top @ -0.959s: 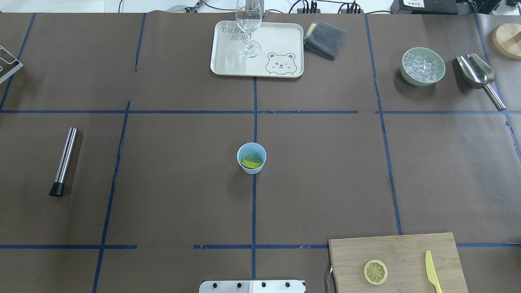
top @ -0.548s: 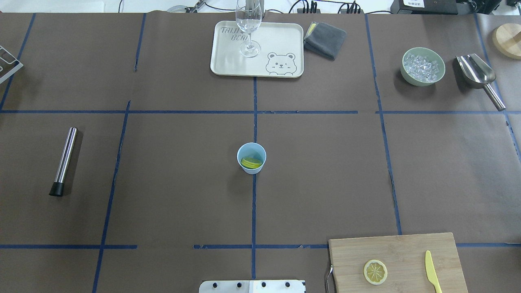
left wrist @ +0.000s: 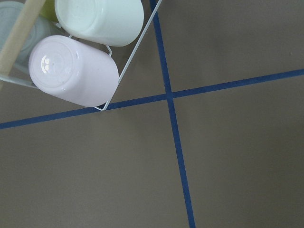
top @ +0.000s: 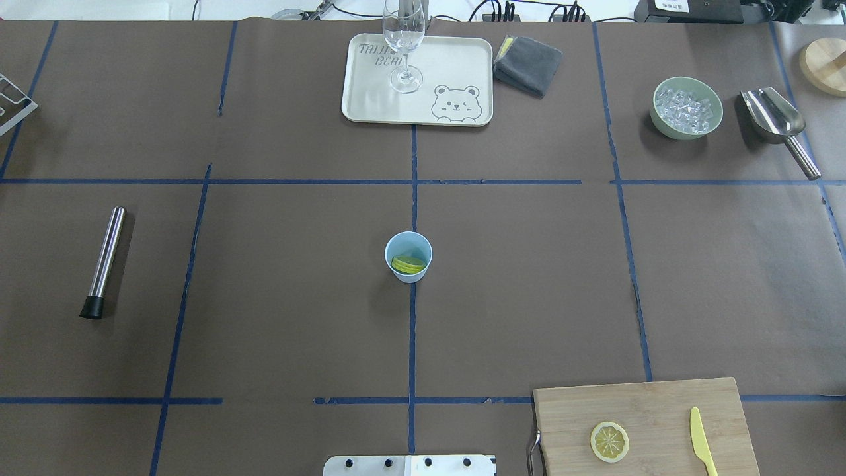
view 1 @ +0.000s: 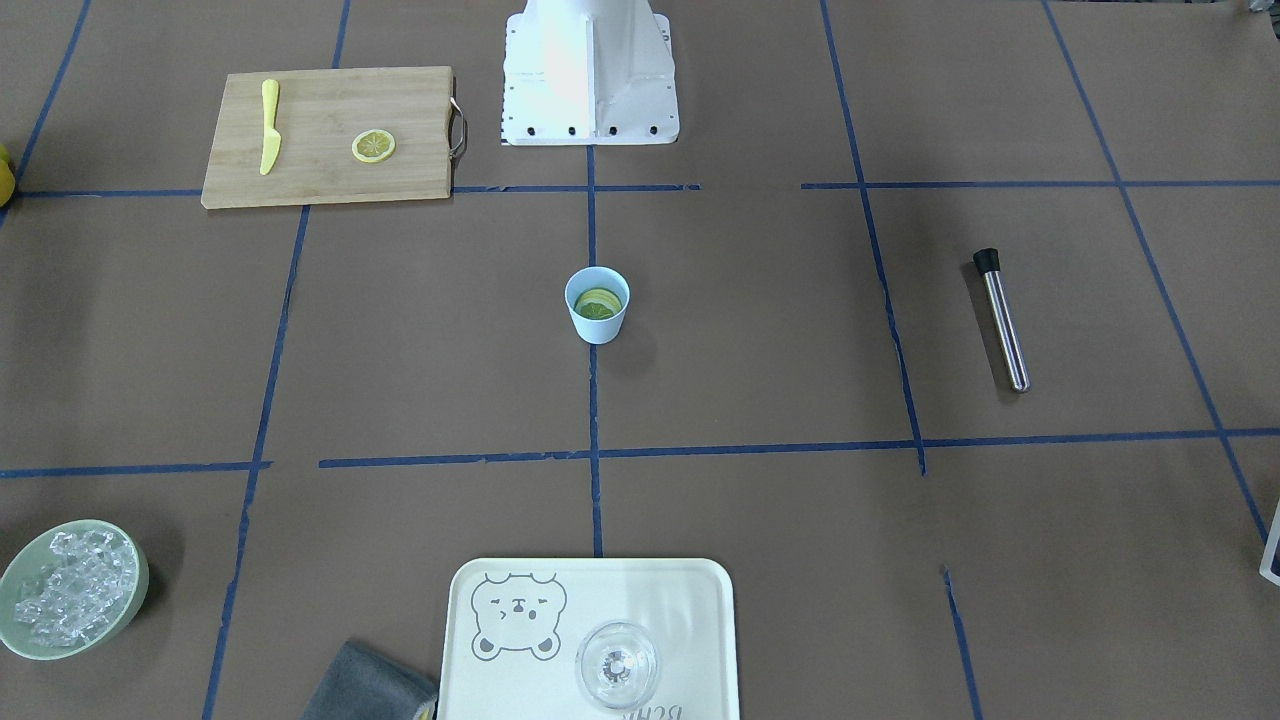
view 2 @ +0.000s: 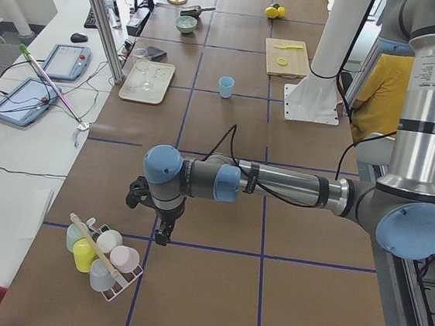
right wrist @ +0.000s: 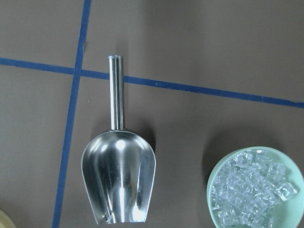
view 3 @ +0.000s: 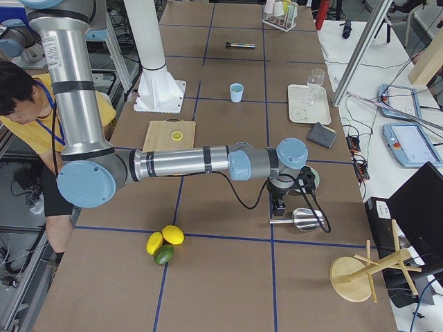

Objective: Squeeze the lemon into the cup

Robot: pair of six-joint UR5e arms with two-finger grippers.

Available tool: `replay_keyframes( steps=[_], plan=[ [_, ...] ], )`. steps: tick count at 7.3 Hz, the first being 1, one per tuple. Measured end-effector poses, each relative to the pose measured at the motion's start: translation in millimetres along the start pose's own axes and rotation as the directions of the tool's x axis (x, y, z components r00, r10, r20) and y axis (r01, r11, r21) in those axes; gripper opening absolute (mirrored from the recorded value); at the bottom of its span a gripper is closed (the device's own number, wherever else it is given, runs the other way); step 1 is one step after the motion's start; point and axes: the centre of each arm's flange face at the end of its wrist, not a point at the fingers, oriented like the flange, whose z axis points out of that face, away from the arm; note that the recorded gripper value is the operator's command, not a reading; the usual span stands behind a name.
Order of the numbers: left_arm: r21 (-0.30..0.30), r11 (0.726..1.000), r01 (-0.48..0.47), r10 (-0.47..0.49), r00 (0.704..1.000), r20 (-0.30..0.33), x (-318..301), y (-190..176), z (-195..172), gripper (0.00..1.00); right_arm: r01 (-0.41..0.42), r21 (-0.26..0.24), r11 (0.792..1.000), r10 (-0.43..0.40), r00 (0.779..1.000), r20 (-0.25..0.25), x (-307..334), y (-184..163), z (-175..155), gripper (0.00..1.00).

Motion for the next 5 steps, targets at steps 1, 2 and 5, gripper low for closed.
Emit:
replay_keyframes(
  steps=[1, 2, 5],
  plan=[
    [0.006, 1.0, -0.01, 0.01, 1.0, 0.001, 2.6, -1.4, -2.7, 1.0, 0.005, -0.004, 1.0, -0.005, 1.0, 0.002, -3.9, -0.8, 1.8, 1.0],
    [0.007, 1.0, -0.027, 0.027, 1.0, 0.002, 9.4, -5.5, -2.3, 1.0, 0.013, -0.014, 1.0, -0.013, 1.0, -0.008, -7.2, -1.1, 7.9, 1.0],
    [0.014, 0.996, -0.089, 0.089, 0.996, 0.001, 35.7, -28.4, -2.9, 1.0, 0.048, -0.032, 0.998, -0.051, 0.995, -0.085, -12.0, -3.0, 19.5, 1.0]
  ],
)
